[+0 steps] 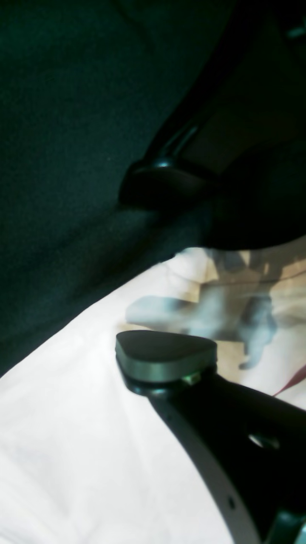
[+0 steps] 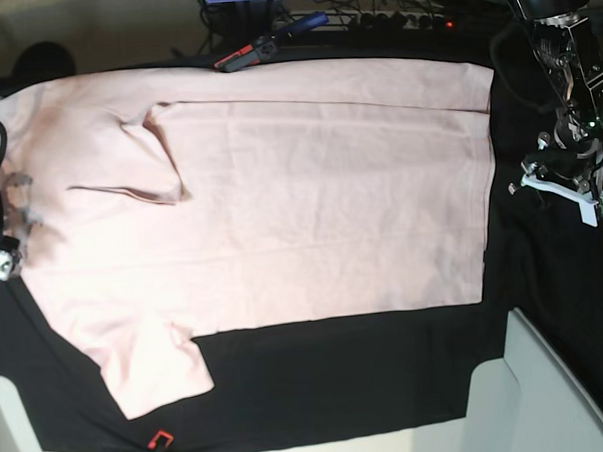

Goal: Fold the T-shirt properly
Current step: 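Move both grippers down to the shirt's side corners at the collar edge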

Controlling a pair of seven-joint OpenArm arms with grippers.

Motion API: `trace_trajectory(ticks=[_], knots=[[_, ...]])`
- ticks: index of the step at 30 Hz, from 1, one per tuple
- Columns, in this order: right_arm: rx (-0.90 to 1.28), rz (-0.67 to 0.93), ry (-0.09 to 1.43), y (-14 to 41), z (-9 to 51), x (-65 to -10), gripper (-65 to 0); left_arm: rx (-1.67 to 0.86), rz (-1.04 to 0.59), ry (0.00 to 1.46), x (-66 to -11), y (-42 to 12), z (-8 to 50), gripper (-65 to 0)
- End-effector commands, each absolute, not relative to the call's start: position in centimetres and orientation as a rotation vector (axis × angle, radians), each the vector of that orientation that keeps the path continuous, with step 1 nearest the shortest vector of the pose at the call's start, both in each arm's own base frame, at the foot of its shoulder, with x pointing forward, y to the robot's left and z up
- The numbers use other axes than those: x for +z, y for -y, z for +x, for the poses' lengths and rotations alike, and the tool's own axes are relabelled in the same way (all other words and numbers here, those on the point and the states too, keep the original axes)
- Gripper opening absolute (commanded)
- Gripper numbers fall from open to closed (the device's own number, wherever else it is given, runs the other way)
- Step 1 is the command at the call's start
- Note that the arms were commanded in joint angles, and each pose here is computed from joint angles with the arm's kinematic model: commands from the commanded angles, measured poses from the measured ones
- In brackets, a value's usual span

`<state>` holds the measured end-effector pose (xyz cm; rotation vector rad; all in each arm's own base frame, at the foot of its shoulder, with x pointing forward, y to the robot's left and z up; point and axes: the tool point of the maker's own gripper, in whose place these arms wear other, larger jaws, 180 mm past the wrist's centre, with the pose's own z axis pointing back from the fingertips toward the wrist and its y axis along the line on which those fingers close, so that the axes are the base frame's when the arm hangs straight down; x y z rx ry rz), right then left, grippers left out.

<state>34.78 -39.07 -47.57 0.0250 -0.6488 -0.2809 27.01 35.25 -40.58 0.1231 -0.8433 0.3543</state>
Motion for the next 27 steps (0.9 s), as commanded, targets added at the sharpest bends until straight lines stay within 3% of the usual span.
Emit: trace_trajectory(ticks=[1, 17, 19, 22, 25, 27], knots=[[-0.289, 0.009, 0.711, 40.5, 36.3, -45.5, -21.6, 0.344, 0.14, 0.895, -39.0, -36.0, 27.9, -41.8], [-0.271, 0.078, 0.66, 36.4, 36.1, -47.9, -22.6, 0.344, 0.139, 0.901, -38.8, -36.0, 28.2, -41.8], [-0.27, 0.078, 0.661, 36.4, 36.2, -47.8, -28.0, 0.346, 0.137, 0.9, -38.9, -35.9, 28.2, -41.8], [-0.27, 0.078, 0.661, 36.4, 36.2, -47.8, -42.5, 0.347, 0.129, 0.914, -38.6, -35.7, 28.9, -41.0], [-0.269, 0.078, 0.66, 36.4, 36.2, -47.8, -56.7, 0.313, 0.093, 0.891, -39.6, -34.0, 30.2, -35.9], [-0.269, 0.078, 0.66, 36.4, 36.2, -47.8, -62.1, 0.298, 0.072, 0.875, -40.4, -33.1, 30.9, -34.8]])
